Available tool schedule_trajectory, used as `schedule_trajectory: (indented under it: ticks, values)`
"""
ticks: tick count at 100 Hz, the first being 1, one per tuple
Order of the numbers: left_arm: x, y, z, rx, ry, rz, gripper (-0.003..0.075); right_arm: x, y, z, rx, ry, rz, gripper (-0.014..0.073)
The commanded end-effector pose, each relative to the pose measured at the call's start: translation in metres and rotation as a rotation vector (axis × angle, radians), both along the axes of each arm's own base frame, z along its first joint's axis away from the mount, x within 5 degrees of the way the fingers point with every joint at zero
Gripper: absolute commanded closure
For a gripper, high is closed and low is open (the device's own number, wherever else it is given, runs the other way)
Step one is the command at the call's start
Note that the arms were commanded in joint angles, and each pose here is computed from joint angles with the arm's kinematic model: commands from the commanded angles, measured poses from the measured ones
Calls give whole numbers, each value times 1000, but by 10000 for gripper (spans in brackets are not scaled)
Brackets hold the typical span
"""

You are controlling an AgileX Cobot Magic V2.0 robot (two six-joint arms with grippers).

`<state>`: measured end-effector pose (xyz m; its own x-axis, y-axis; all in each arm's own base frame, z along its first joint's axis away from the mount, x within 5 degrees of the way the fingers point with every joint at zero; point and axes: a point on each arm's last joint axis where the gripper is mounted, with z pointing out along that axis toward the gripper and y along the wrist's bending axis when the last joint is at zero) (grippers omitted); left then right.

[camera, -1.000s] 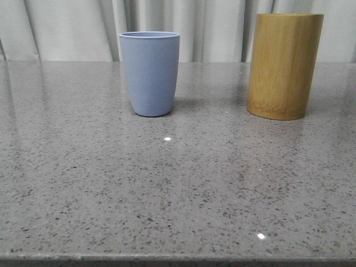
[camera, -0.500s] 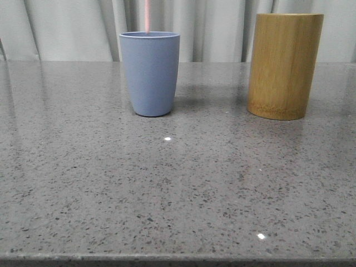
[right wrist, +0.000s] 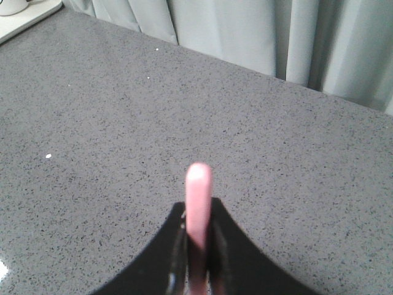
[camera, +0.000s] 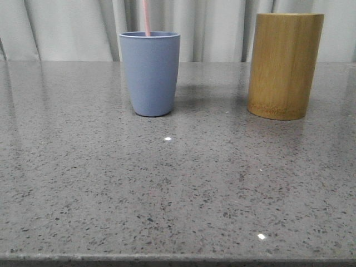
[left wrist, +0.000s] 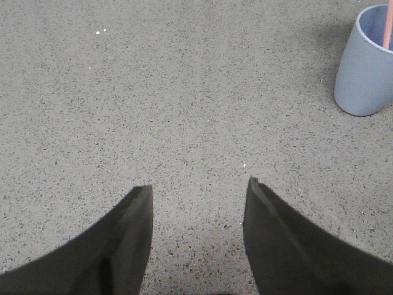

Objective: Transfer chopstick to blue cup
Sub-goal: 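Carry the pink stick over the blue cup and lower it inside, then release the pink stick and withdraw the right gripper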

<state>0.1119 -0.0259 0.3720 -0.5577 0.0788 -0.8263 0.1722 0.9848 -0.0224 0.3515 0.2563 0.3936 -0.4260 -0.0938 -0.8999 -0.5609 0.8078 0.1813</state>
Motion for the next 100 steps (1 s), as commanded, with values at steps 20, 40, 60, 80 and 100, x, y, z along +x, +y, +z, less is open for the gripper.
schedule_trajectory:
  ticks: [20,40,60,80,100]
  values:
    - [2,-1,14,-36,-99,-1,372,-11,-10,39,77,-135,-7,364]
    - [2,-1,14,-34,-100,0,372,-17,-19,49,75,-135,-14,364]
    - [2,-1,15,-45,-104,7,372,-21,-46,62,83,-156,-64,368]
    - [3,-1,17,-61,-127,9,372,-33,-89,67,70,-153,-148,368]
    - [4,-2,18,-67,-143,7,372,-56,-132,65,17,-176,-235,368]
